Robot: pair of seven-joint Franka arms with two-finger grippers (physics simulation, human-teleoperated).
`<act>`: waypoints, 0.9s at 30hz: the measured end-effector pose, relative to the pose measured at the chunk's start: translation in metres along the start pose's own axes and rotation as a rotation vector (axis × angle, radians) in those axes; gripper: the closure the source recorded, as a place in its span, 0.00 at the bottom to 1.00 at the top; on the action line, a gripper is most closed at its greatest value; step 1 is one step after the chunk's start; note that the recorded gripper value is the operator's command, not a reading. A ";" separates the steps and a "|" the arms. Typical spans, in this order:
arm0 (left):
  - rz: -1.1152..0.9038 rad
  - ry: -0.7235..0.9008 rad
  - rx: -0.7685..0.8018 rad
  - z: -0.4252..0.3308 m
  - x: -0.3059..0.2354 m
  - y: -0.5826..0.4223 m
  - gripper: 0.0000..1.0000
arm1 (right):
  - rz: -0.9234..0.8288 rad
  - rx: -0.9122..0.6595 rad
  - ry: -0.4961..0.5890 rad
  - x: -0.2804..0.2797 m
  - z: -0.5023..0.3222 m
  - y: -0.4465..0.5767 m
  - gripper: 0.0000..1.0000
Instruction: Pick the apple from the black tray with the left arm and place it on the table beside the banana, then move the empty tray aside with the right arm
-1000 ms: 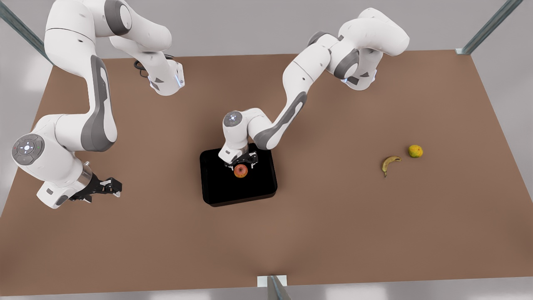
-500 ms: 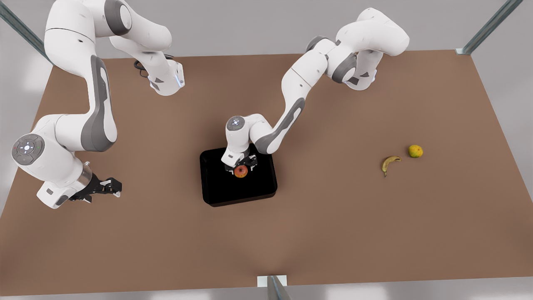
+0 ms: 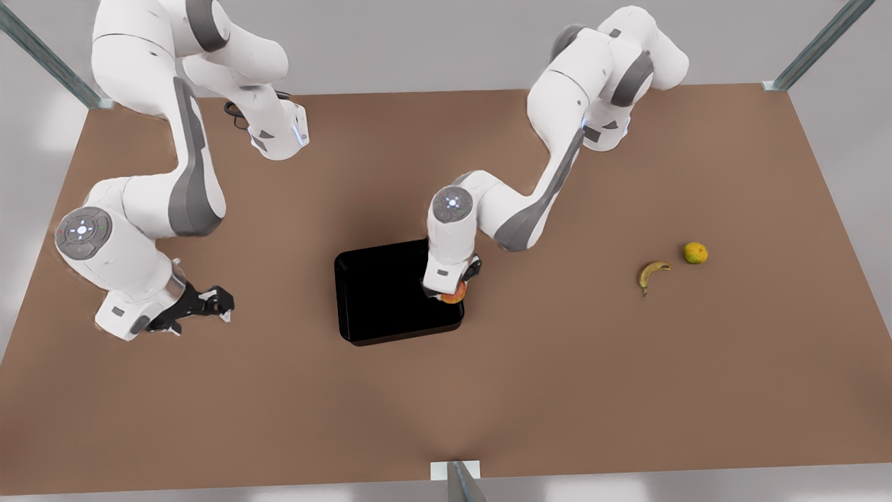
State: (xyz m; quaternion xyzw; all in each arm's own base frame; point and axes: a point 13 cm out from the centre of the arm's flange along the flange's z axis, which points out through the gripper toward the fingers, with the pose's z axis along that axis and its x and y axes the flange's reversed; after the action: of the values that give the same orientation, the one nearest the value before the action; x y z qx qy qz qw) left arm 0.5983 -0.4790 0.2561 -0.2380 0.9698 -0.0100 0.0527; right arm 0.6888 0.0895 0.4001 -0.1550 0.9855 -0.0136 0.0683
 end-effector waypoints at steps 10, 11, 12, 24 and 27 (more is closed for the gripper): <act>0.000 0.208 -0.171 0.056 -0.196 0.261 0.27 | -0.059 -0.091 0.100 0.019 -0.028 0.214 0.00; 0.019 0.226 -0.180 0.070 -0.202 0.284 0.27 | -0.026 -0.103 0.135 0.031 -0.019 0.210 0.00; 0.040 0.242 -0.184 0.082 -0.203 0.308 0.27 | 0.012 -0.112 0.177 0.058 -0.006 0.202 0.00; 0.290 0.177 -0.131 0.172 -0.251 0.507 0.27 | 0.194 -0.125 0.126 0.133 0.088 0.248 0.00; 0.369 0.153 -0.122 0.186 -0.260 0.516 0.00 | 0.269 -0.114 0.106 0.125 0.132 0.222 0.00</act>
State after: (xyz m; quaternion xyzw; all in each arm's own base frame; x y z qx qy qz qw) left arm 0.6095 0.0999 0.0739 -0.0577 0.9969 0.0403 -0.0347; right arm 0.5213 0.2618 0.2422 -0.0244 0.9987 0.0436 0.0086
